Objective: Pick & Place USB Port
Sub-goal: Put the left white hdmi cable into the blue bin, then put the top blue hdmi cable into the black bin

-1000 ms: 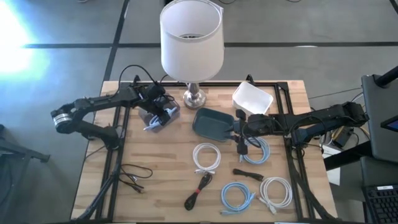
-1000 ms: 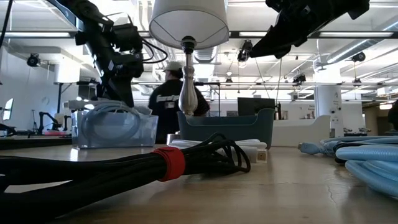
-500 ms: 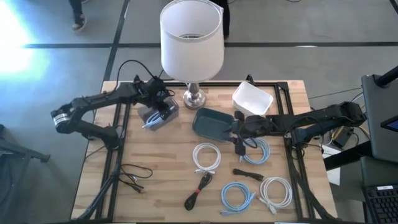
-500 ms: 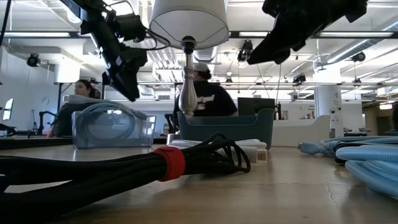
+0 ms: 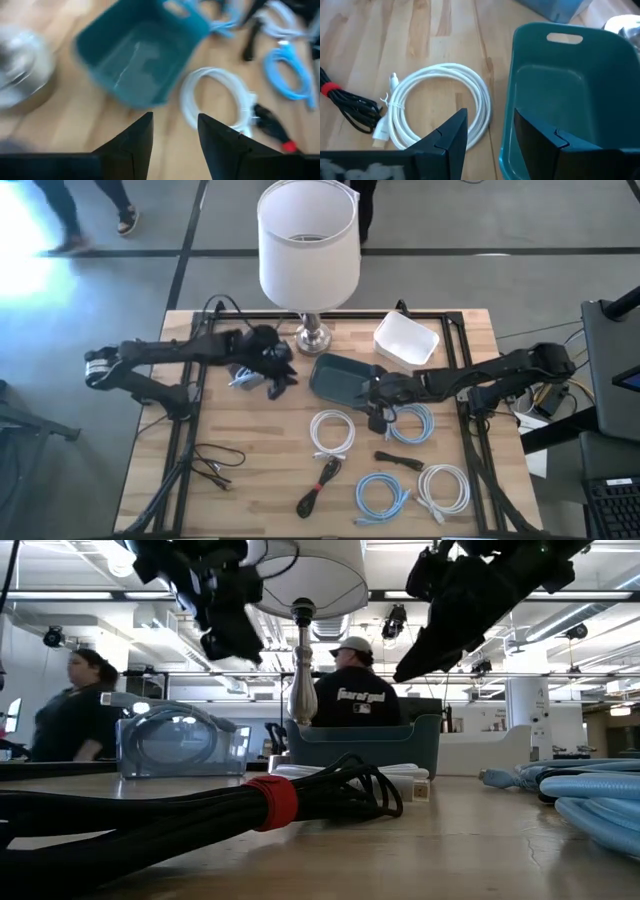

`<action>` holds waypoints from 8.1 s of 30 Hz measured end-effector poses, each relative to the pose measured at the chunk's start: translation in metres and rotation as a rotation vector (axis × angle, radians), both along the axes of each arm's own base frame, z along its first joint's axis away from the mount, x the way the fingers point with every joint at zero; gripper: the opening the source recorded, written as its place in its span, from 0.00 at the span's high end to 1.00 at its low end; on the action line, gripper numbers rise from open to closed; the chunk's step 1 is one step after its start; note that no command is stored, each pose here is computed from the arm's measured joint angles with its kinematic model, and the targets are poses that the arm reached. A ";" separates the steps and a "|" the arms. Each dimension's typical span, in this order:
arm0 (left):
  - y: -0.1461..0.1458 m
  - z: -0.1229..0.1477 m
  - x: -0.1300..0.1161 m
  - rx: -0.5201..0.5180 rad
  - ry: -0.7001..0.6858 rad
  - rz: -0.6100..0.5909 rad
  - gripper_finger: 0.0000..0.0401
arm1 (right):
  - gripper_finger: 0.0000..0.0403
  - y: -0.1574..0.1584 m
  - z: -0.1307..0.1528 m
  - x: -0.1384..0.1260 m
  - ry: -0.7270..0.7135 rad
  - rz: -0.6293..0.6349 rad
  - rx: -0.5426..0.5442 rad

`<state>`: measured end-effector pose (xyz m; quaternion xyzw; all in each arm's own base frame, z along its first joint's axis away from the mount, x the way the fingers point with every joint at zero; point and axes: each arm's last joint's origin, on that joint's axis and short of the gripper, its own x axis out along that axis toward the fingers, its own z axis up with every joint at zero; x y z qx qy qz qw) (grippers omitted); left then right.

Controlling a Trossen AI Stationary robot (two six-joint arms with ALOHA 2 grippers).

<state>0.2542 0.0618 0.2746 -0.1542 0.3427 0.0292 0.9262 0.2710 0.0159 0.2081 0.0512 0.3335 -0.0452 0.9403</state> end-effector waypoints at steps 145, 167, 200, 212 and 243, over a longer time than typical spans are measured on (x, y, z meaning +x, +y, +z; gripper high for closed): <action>-0.042 -0.101 0.139 0.881 0.171 -0.295 0.58 | 0.75 0.002 0.042 -0.039 0.013 0.015 0.075; -0.085 -0.079 0.131 1.062 0.192 -0.180 0.58 | 0.75 0.002 0.040 -0.040 0.035 -0.050 0.151; -0.100 -0.036 0.104 0.912 0.112 -0.089 0.58 | 0.66 0.064 -0.036 -0.095 0.407 -0.227 0.454; -0.100 -0.036 0.104 0.911 0.112 -0.087 0.58 | 0.66 0.059 -0.057 -0.107 0.412 -0.283 0.384; -0.101 -0.036 0.104 0.822 0.082 -0.096 0.58 | 0.86 0.074 -0.090 -0.073 0.385 -0.227 0.314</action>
